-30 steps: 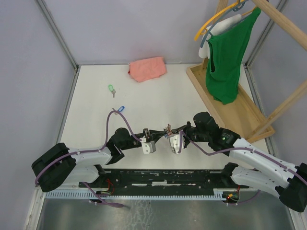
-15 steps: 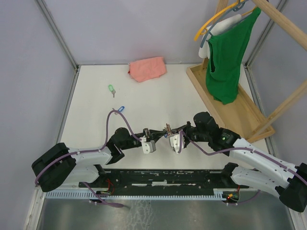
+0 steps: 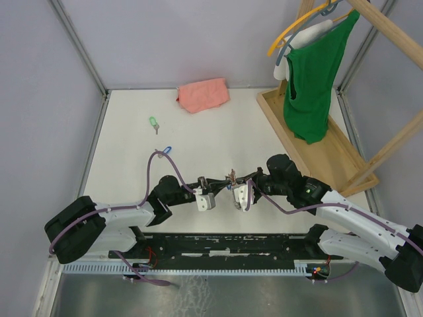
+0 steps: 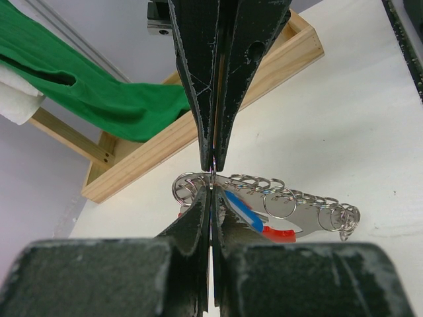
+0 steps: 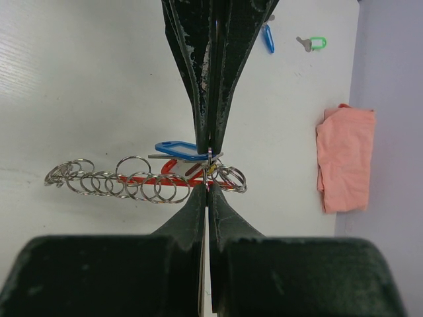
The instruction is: Put the keys on the keyring
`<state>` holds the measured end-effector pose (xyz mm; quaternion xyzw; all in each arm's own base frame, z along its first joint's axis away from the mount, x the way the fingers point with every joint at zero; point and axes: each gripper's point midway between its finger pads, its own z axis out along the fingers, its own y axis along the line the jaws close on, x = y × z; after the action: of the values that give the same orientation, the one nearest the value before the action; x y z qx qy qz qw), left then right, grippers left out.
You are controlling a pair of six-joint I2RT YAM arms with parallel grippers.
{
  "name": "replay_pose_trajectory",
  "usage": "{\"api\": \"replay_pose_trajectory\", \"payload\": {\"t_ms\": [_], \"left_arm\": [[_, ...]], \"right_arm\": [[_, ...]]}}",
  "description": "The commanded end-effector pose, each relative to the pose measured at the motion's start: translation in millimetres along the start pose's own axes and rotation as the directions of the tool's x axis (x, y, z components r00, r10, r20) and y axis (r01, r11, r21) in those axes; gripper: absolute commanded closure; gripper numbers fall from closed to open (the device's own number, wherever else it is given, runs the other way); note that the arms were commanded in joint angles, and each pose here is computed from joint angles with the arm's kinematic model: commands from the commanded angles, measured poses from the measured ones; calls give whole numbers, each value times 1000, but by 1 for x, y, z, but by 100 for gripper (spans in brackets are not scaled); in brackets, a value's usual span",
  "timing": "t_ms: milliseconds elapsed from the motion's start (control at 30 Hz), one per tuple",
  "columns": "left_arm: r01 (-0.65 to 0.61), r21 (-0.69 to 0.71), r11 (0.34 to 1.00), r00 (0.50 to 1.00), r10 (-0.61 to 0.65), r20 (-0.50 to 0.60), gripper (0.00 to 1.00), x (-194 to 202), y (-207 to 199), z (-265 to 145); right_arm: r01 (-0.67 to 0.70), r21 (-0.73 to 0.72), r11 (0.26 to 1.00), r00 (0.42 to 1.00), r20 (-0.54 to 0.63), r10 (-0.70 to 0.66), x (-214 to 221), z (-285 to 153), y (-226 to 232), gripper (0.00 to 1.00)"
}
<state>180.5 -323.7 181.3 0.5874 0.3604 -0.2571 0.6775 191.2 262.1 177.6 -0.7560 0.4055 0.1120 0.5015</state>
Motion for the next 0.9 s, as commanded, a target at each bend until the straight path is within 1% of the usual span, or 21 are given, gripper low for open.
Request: {"api": "replay_pose_trajectory", "payload": {"t_ms": [0,200,600,867], "left_arm": [[-9,-23,1000,997,11,82,97,-25,14,9],[-4,-20,1000,996,5,86,97,-26,14,9],[-2,-35,999,997,4,76,97,-25,15,6],[3,-30,1000,997,-1,78,97,-26,15,7]], "right_arm": [[32,85,996,997,65,-37,-22,-5,-27,99],[29,86,996,997,66,-35,-22,-4,-27,99],[22,109,994,1000,16,-24,-12,-7,-30,99],[23,111,994,1000,19,-25,-13,-7,-30,99]]}}
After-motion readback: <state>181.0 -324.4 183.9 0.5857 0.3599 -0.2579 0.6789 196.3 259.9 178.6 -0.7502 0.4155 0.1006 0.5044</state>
